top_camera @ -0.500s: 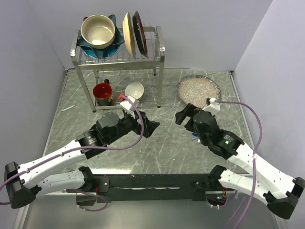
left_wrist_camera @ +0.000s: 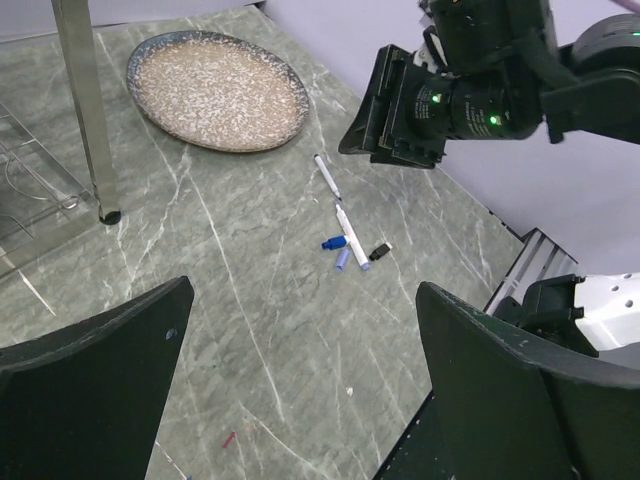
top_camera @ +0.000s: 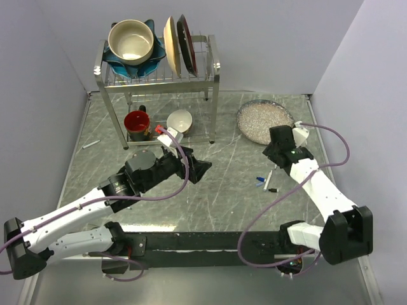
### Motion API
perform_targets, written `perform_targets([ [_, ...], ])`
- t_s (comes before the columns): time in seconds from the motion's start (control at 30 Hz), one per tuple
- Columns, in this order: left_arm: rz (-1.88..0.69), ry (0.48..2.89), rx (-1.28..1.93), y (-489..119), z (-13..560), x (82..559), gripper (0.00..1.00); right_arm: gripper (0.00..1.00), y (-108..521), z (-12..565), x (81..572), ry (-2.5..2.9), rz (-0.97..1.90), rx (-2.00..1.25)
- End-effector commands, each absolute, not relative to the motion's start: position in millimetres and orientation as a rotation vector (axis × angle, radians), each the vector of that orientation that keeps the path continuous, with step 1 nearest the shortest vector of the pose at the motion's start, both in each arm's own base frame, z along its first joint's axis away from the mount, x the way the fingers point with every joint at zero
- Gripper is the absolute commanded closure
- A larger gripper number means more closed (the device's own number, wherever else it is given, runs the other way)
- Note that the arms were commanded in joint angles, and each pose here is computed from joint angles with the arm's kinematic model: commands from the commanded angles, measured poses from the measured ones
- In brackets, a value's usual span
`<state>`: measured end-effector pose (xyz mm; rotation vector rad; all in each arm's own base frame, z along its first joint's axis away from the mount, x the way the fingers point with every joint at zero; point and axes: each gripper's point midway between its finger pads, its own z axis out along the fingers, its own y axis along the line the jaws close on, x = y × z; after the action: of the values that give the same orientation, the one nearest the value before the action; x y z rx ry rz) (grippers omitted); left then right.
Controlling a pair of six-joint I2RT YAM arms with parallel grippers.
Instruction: Insert the pens into the pen caps
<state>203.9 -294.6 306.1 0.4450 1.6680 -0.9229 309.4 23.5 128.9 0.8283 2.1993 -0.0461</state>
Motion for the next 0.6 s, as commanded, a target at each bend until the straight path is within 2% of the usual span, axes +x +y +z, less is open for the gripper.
perform_targets([
  [0.0,-0.973,1.577,0.430,-294.4,340.1,200.2,0.01,0.49,32.2,110.5,321.0,2.272,0.072,0.781],
  [0.07,-0.976,1.577,0.432,-294.4,340.3,199.4,0.01,0.56,27.8,98.4,319.4,2.308,0.037,0.796],
  [0.13,-0.973,1.574,0.428,-293.3,341.3,199.8,0.00,0.58,23.5,82.6,314.3,2.352,-0.004,0.816],
  [0.57,-0.974,1.563,0.430,-291.4,344.0,198.3,0.01,0.60,11.0,27.9,301.1,2.482,-0.082,0.874],
])
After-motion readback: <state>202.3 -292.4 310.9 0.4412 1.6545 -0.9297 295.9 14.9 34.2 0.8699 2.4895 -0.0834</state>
